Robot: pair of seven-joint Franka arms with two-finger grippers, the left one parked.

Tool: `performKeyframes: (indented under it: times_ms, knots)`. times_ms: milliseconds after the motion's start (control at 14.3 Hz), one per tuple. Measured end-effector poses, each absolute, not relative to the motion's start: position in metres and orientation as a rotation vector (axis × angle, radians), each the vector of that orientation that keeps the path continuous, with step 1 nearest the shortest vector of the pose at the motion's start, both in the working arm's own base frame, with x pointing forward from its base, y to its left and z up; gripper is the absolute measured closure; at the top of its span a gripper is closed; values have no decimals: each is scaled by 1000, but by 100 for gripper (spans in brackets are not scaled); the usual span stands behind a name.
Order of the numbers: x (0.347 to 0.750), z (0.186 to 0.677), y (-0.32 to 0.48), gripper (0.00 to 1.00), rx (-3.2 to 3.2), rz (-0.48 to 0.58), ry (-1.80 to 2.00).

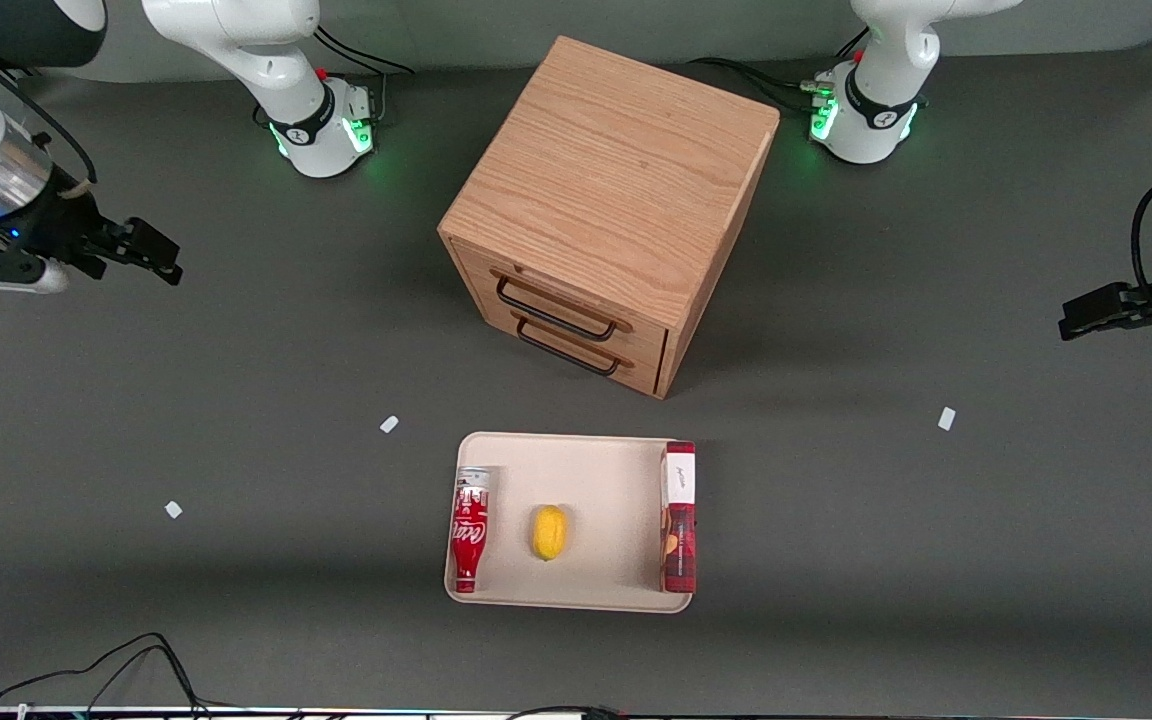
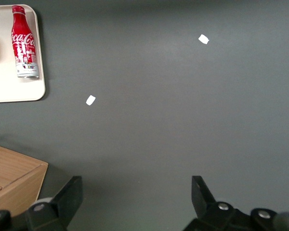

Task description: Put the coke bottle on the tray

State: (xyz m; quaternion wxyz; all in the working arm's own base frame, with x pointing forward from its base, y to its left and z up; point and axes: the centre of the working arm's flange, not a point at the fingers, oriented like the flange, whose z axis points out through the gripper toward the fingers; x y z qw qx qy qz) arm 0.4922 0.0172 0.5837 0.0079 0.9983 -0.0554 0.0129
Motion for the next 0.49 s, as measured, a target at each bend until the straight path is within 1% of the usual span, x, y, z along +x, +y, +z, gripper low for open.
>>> performKeyframes:
  times_ms: [279,488]
  knots:
    - [492,593,4,0,3128,17,-169]
    - [499,591,8,0,3130,7,-153]
